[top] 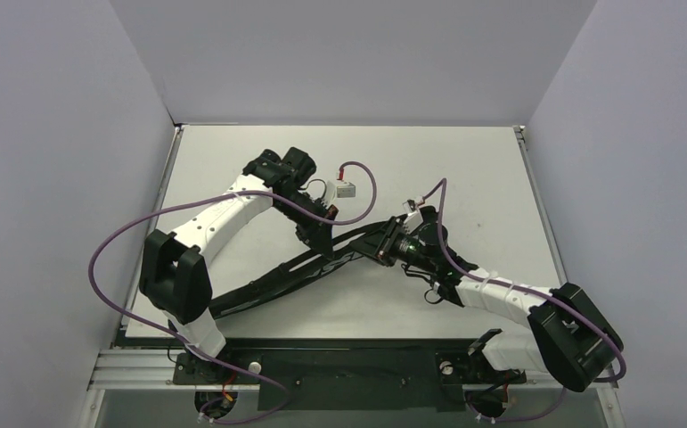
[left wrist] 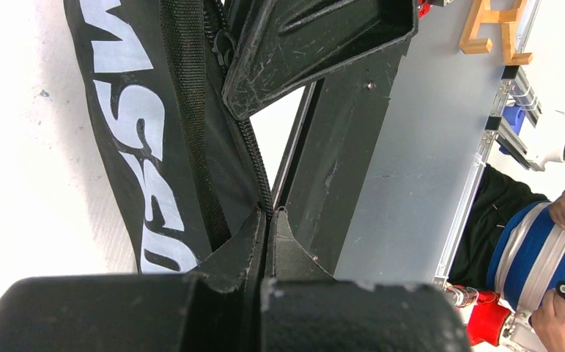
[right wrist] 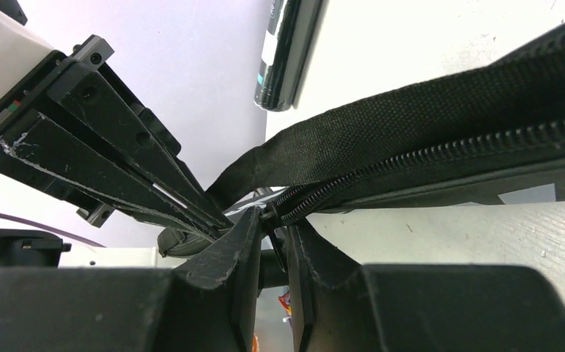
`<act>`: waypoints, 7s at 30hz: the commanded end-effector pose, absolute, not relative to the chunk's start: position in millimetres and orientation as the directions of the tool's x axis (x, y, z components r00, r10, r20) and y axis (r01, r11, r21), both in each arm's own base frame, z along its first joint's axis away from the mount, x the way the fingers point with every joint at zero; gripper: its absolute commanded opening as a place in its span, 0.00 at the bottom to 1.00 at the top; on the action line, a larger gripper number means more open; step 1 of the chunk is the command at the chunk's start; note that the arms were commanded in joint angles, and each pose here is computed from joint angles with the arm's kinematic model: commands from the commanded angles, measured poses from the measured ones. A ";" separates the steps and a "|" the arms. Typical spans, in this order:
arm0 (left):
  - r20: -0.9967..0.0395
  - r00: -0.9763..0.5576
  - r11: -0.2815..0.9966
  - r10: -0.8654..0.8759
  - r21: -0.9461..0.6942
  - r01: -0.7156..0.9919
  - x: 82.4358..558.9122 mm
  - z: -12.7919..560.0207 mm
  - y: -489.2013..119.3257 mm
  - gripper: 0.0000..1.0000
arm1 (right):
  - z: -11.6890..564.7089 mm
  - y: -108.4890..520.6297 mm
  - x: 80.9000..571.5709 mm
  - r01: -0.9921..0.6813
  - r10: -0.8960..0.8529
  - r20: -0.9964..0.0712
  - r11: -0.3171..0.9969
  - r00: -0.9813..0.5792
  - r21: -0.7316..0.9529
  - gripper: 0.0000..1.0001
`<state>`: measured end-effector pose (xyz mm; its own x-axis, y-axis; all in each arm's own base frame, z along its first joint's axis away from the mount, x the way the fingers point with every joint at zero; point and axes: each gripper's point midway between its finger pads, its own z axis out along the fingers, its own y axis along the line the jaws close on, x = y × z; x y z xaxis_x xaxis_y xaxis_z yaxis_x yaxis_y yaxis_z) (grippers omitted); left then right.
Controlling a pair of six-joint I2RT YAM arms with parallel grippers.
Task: Pack up the badminton gear
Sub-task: Zip the racket bag at the center of the board.
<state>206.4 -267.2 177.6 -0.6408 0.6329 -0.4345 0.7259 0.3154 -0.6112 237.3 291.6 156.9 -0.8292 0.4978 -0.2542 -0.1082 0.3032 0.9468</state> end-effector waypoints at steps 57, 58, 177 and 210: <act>-0.542 -0.560 0.219 0.627 -0.567 0.794 196.8 210.0 -275.3 0.00 | 173.6 258.9 220.7 -0.131 0.458 -0.326 0.407 -0.827 0.904 0.47; -0.540 -0.560 0.219 0.628 -0.568 0.794 196.0 209.7 -275.3 0.00 | 181.1 259.6 222.7 -0.147 0.461 -0.339 0.402 -0.820 0.904 0.47; -0.477 -0.581 0.121 0.660 -0.695 0.708 169.9 215.4 -278.4 0.00 | 169.1 270.8 217.9 -0.304 0.209 -0.522 0.614 -0.827 0.729 0.29; -0.455 -0.588 0.160 0.669 -0.684 0.712 178.9 207.2 -278.6 0.00 | 170.2 262.0 224.2 -0.247 0.317 -0.483 0.565 -0.816 0.787 0.01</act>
